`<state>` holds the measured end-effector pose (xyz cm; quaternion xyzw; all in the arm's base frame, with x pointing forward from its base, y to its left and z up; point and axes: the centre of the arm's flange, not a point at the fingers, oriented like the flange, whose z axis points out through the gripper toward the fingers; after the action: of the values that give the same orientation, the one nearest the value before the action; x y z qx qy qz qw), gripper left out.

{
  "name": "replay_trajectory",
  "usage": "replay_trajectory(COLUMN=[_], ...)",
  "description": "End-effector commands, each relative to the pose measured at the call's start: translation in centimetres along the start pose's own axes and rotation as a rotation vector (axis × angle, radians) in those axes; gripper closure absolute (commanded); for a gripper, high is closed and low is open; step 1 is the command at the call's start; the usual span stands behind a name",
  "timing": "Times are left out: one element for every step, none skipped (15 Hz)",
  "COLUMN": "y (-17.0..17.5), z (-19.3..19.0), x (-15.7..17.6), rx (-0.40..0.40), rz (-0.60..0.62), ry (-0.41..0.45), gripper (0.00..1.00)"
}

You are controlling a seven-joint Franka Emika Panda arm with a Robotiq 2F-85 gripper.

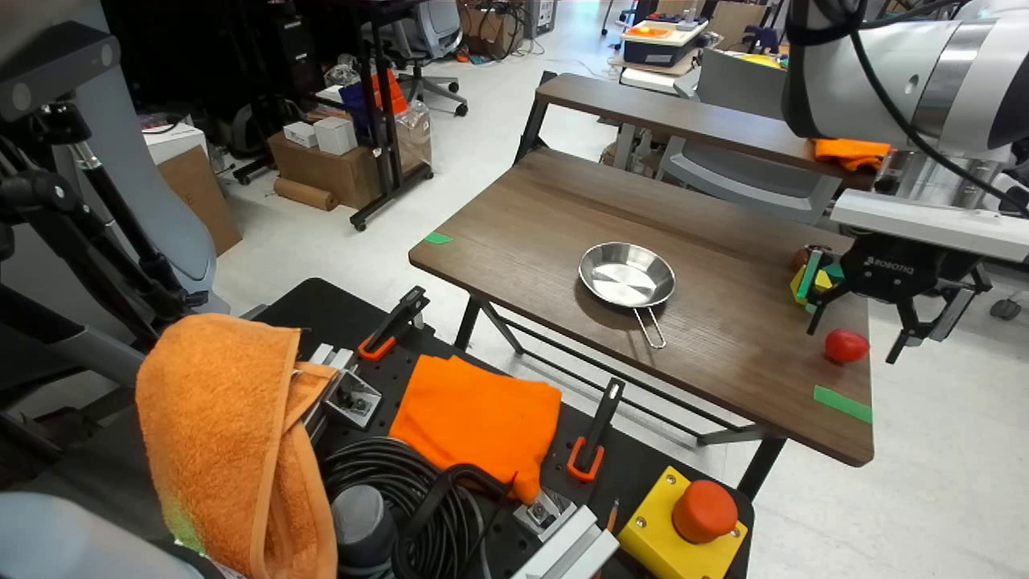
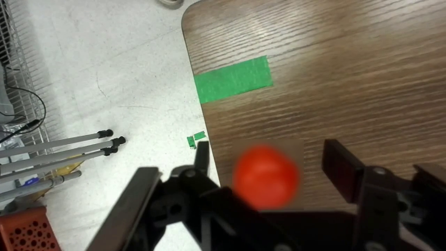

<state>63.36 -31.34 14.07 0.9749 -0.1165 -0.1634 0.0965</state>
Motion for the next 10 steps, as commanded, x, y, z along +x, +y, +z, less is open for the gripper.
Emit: replay_trajectory(y=[0.3,0.4,0.4,0.5,0.5,0.1,0.1,0.0,-0.3,-0.6], z=[-0.3,-0.4,-0.4,-0.5,-0.7,0.0,-0.1,-0.4,-1.1,-1.7], x=[0.6,0.6,0.5,0.4,0.2,0.0,0.0,-0.3,-0.8,-1.1], rx=[-0.009,-0.007,-0.006,-0.003,0.008,0.000,0.001,0.001,-0.008,-0.017], rz=[-0.023,-0.025,-0.028,-0.034,-0.040,-0.016,-0.016,-0.027,-0.023,-0.011], ry=[-0.013,-0.012,-0.010,-0.007,0.015,0.002,0.002,0.011,0.020,0.027], gripper=[0.00,0.00,0.00,0.00,0.00,0.00,0.00,0.00,0.00,0.00])
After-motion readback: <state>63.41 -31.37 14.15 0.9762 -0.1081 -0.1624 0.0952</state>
